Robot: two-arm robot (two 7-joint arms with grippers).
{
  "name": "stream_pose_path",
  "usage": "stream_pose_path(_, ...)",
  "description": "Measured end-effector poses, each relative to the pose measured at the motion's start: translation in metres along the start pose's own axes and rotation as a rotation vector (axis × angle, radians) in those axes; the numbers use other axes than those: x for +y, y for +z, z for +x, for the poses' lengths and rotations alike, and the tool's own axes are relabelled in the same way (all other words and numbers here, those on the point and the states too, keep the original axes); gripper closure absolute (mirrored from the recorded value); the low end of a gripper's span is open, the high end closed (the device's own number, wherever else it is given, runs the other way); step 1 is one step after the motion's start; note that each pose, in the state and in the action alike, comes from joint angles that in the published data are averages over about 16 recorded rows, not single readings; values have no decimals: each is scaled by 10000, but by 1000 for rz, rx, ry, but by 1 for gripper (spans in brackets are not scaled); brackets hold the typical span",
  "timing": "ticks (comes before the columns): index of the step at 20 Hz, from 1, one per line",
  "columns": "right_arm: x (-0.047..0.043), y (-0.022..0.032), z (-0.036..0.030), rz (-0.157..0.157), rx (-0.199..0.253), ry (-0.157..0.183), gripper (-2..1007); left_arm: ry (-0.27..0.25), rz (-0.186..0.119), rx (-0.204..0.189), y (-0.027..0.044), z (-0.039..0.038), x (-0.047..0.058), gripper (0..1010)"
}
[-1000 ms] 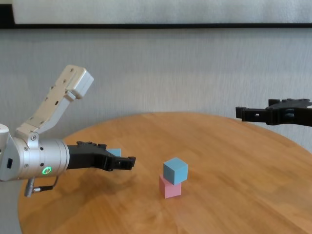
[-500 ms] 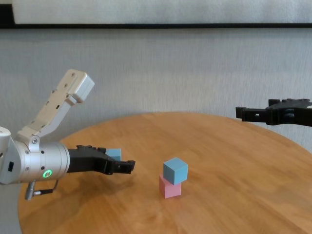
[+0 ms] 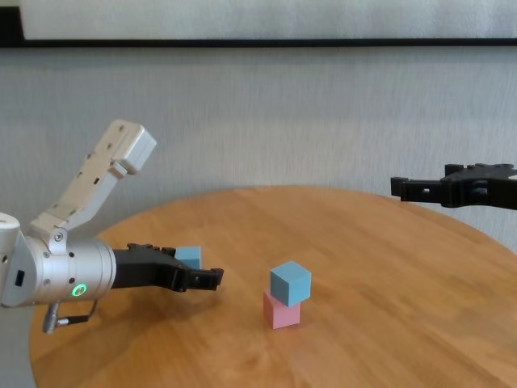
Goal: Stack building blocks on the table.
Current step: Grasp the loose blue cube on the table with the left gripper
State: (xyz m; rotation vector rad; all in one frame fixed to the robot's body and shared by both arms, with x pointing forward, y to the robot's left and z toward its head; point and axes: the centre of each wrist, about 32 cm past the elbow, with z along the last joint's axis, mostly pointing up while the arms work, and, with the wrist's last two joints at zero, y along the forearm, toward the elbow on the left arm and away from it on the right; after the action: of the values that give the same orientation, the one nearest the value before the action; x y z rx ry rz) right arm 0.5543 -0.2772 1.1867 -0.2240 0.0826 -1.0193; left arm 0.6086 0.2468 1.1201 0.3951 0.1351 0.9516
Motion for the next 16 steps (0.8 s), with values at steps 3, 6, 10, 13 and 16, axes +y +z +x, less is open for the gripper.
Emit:
stream_pose_path(3,0,0,0,0,0,0,0,-1,1,2,-7,10,-17,9)
stream_pose_path(6,0,0,0,0,0,0,0,-1,1,4,-13,17,-32,9)
stream_pose_path(10,0,0,0,0,0,0,0,-1,1,6,-19,26,-48,9)
stream_pose_path(13,0,0,0,0,0,0,0,1,0,8,-23,31,-56,9)
stream_pose_path(16,0,0,0,0,0,0,0,3,-1,9,-26,35,-61,9)
